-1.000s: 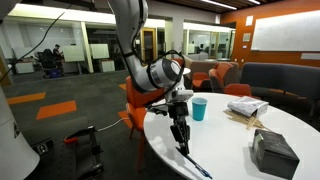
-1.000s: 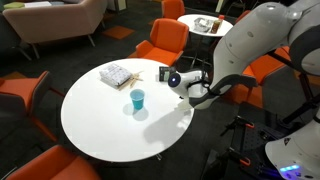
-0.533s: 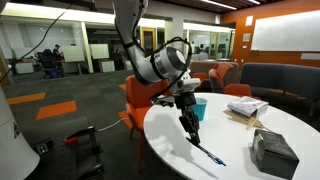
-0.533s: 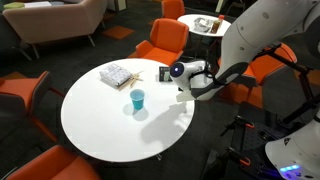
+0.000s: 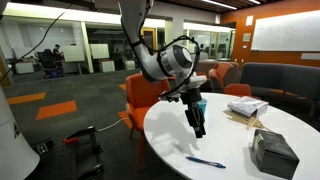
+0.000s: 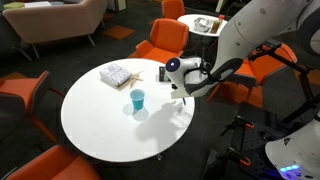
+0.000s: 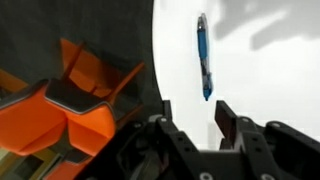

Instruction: Take the blue pen out of the light blue cup

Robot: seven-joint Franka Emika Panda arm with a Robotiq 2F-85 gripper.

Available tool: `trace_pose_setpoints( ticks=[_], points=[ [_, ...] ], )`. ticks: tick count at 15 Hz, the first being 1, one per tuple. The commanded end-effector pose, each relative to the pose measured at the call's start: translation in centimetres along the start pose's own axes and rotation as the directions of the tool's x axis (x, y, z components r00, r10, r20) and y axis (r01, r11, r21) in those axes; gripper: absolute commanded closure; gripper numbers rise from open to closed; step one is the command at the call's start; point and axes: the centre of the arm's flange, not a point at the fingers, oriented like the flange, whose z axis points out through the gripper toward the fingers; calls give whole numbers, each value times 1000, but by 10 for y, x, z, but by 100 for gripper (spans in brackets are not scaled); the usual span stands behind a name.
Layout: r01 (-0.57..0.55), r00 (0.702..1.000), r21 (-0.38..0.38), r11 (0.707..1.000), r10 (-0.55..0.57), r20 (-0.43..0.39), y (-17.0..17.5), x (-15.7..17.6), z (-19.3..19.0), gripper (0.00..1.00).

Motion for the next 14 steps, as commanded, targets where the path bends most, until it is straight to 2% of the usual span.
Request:
trace_pose_setpoints(
  ticks=[1,2,4,7,10,11,14],
  points=[
    [61,991,136,989,-77,111,13,13,-33,23],
    [81,985,175,981,-105,134,16,18,-48,13],
    [130,970,240,962,-173,172,22,27,-75,0],
    [219,927,332,917,-302,224,31,32,-104,0],
    [269,891,363,892,-373,259,38,28,-115,0],
    [277,888,357,892,-379,259,40,29,-116,0],
    [294,906,333,896,-372,200,41,28,-120,0]
  ],
)
